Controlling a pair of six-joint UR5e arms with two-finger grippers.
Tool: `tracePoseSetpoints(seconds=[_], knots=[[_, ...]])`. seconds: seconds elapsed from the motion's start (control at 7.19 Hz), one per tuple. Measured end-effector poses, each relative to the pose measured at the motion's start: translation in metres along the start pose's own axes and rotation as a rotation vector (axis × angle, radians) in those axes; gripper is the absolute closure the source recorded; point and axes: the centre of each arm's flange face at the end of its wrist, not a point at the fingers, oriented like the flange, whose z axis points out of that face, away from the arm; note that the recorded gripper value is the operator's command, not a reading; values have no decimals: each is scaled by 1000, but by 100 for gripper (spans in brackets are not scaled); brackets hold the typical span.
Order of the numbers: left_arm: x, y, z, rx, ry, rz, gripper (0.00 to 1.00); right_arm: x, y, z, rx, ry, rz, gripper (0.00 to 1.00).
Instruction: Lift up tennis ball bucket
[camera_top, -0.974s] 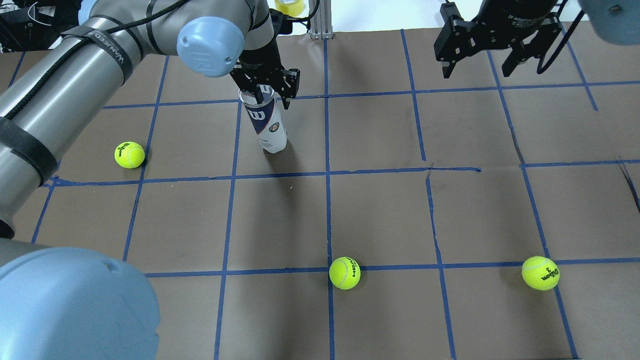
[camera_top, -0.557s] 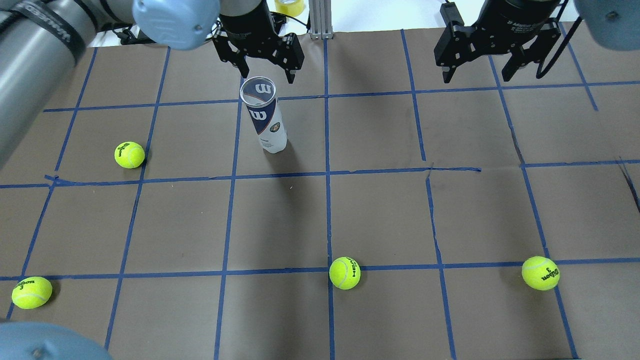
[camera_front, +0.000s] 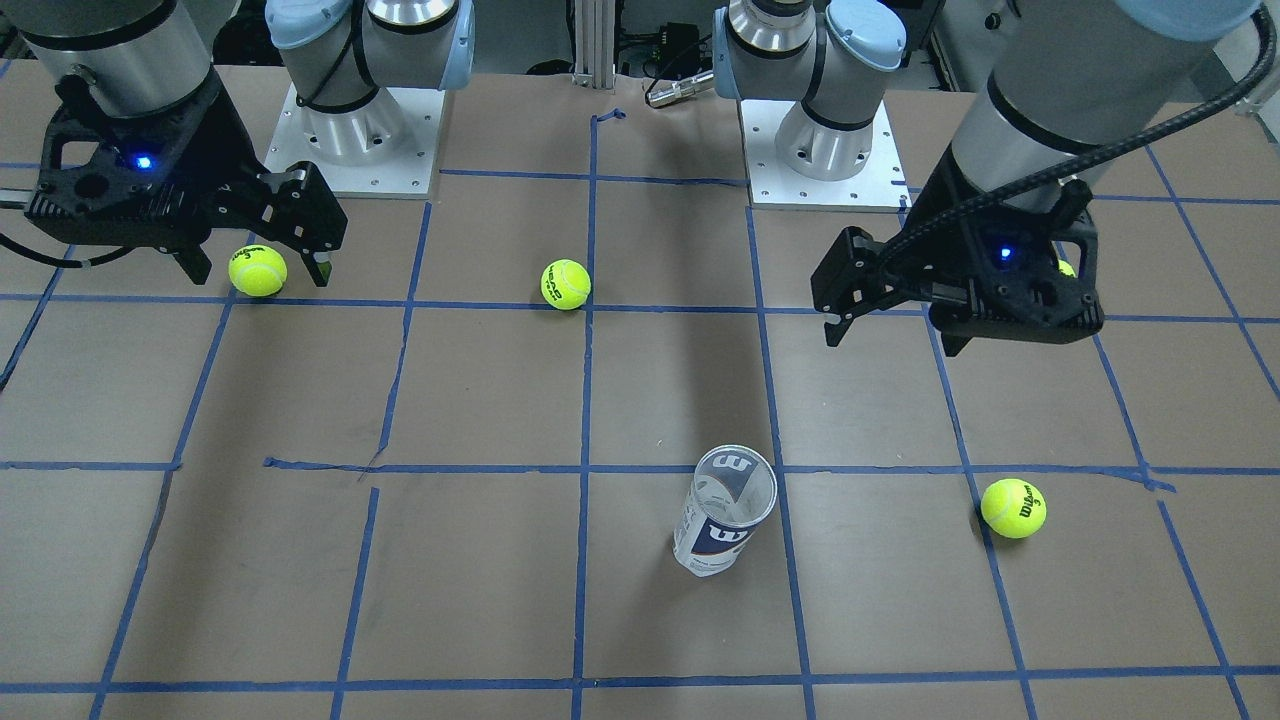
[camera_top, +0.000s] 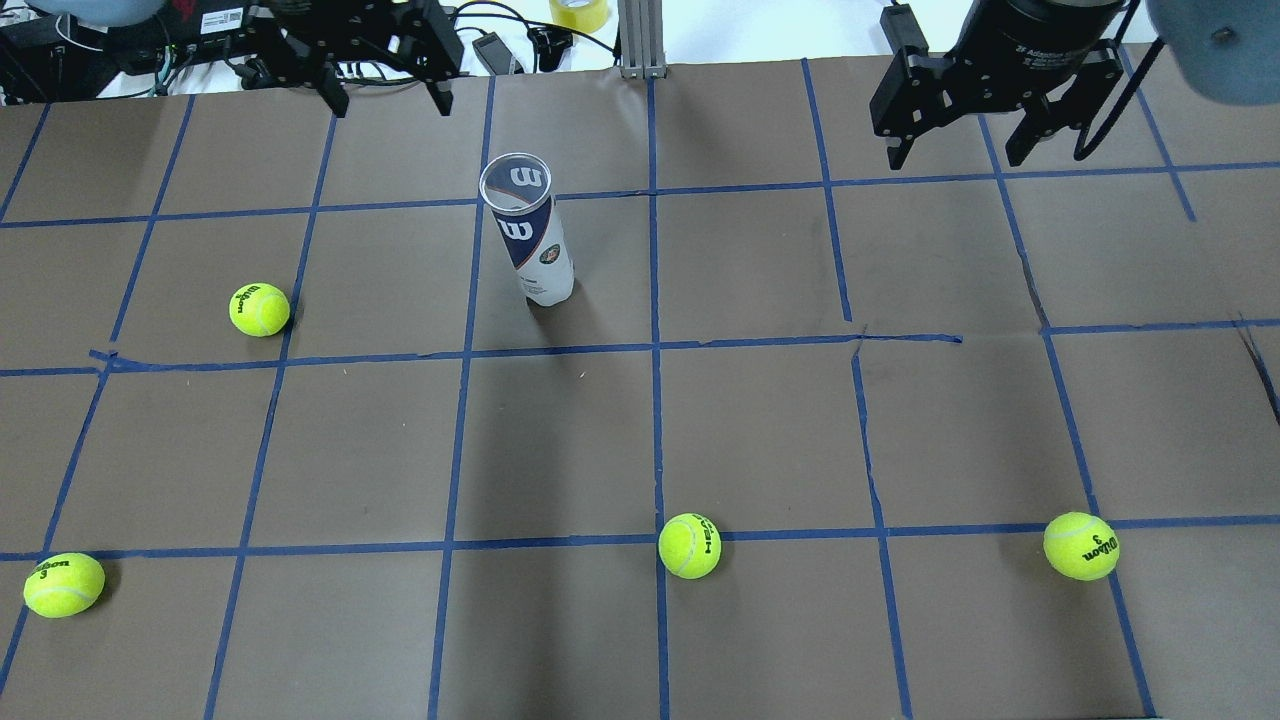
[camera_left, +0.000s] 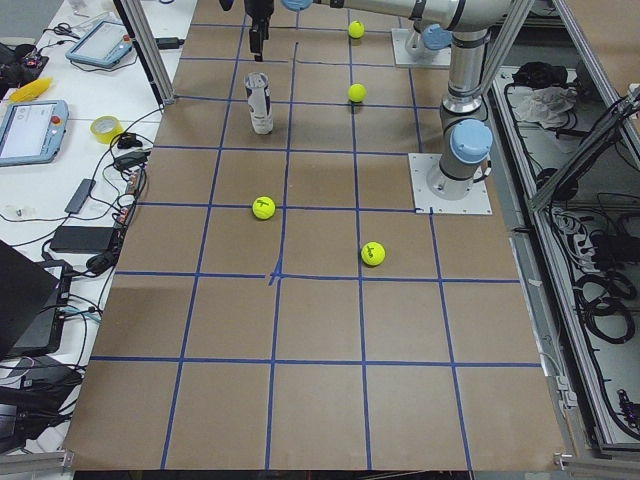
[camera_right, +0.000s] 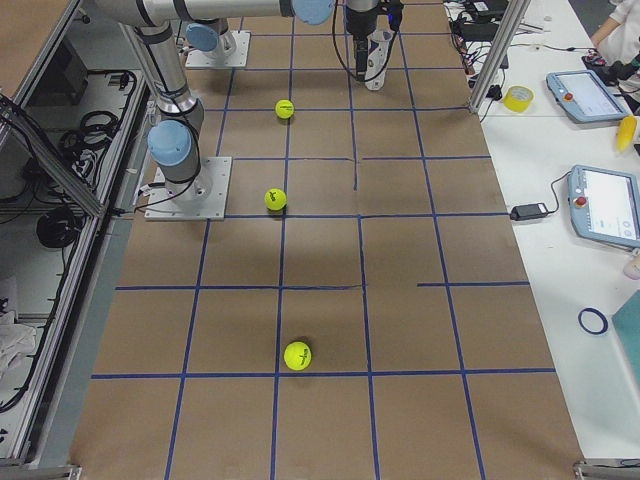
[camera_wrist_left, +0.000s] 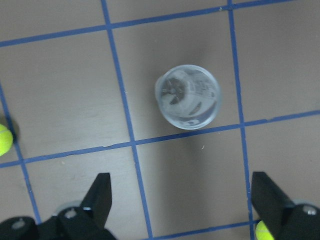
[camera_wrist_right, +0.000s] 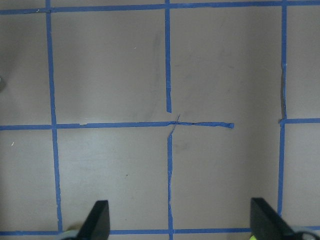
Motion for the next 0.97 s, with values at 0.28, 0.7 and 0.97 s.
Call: tracePoseSetpoints(seconds=[0.28, 0.7, 0.97], knots=[[-22, 22, 16, -31, -27, -30, 0, 0, 0, -1, 3, 1, 0, 0], [-46, 37, 22, -23, -50, -69, 0, -1, -1, 1, 0, -6, 0, 0], [-49, 44, 22, -23, -51, -77, 0, -1, -1, 1, -1, -10, 0, 0]])
